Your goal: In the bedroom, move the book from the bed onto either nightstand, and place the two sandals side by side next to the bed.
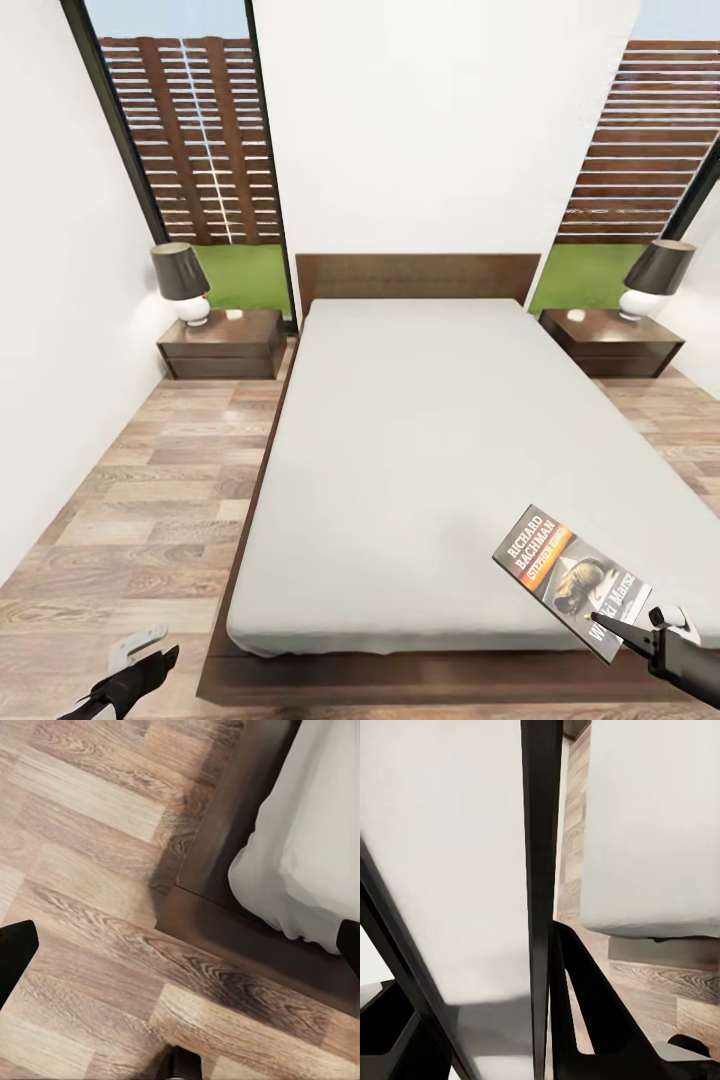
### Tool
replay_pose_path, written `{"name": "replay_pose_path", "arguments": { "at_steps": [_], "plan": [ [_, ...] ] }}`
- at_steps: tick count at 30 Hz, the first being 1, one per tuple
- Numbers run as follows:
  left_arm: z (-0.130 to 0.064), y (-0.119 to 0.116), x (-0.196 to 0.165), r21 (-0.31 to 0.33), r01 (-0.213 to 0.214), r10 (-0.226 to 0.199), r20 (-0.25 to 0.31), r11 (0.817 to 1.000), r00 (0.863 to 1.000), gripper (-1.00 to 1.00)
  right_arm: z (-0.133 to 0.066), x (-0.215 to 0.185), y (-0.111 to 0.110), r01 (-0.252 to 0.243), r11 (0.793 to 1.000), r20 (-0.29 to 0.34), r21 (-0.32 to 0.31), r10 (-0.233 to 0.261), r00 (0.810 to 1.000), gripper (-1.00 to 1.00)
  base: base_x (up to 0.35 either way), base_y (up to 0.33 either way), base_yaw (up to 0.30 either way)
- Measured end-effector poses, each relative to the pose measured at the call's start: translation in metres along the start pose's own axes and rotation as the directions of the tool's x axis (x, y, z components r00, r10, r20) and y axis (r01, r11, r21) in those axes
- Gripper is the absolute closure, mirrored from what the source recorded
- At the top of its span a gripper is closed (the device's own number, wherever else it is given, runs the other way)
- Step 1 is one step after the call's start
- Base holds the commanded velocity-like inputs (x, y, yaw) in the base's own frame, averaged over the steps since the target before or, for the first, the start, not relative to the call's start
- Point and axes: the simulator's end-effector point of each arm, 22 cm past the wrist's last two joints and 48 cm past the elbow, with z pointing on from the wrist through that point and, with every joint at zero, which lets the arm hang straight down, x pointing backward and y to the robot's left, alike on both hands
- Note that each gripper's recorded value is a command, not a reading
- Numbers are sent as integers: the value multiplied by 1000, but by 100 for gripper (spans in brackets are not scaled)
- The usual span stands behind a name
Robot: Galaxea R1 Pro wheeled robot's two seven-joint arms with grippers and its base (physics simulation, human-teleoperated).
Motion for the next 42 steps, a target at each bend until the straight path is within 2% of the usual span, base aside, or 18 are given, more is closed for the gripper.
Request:
{"name": "replay_pose_path", "arguments": {
  "at_steps": [10,13,15,16,19,23,26,29,31,32,34,35,37,39,42],
  "plan": [
    [-3,-3,-7,7,2,-2,14,1000,1000,-100,1,-2,5,13,1000,5,-6,-13,1000,100,0,0,0],
    [-3,-4,-8,9,1,-1,18,1000,1000,-100,2,-3,5,45,999,12,-4,-45,999,100,0,0,0],
    [-4,-5,-9,11,0,0,19,1000,1000,-100,1,-3,4,85,996,19,2,-85,996,100,0,0,0],
    [-4,-8,-6,14,-1,0,15,1000,1000,-100,-3,-2,-2,102,995,25,19,-103,994,100,0,0,0],
    [-6,-10,2,19,-9,9,5,1000,1000,-100,-24,5,-25,112,989,48,95,-117,992,100,0,0,0],
    [-8,-5,1,18,-54,54,3,998,999,-100,-41,29,-55,133,973,79,188,-150,985,100,0,0,0],
    [-11,12,-1,-1,-79,79,3,997,997,-100,-46,40,-66,142,964,95,225,-167,981,100,0,0,0],
    [-16,28,17,-17,-94,94,-22,995,995,-100,-47,44,-68,137,962,103,234,-165,981,100,0,0,0],
    [-22,39,39,-21,-140,138,-57,990,989,-100,-49,49,-71,126,962,104,244,-155,982,100,0,0,0],
    [-25,44,50,-18,-179,177,-78,984,981,-100,-50,49,-72,123,961,109,247,-154,982,100,0,0,0],
    [-33,57,75,-7,-266,263,-129,964,956,-100,-50,50,-72,124,960,110,250,-155,982,100,0,0,0],
    [-35,60,82,-3,-285,282,-143,958,949,-100,-50,50,-72,125,960,111,250,-156,981,100,0,0,0],
    [-45,72,110,12,-345,341,-194,938,920,-100,-49,50,-71,124,961,114,247,-156,981,100,0,0,0],
    [-53,81,130,24,-379,374,-228,925,899,-100,-47,51,-70,124,962,116,243,-156,981,100,0,0,0],
    [-59,85,143,33,-395,391,-246,918,887,-100,-46,51,-69,127,962,119,240,-159,980,100,0,0,0]
  ]
}}
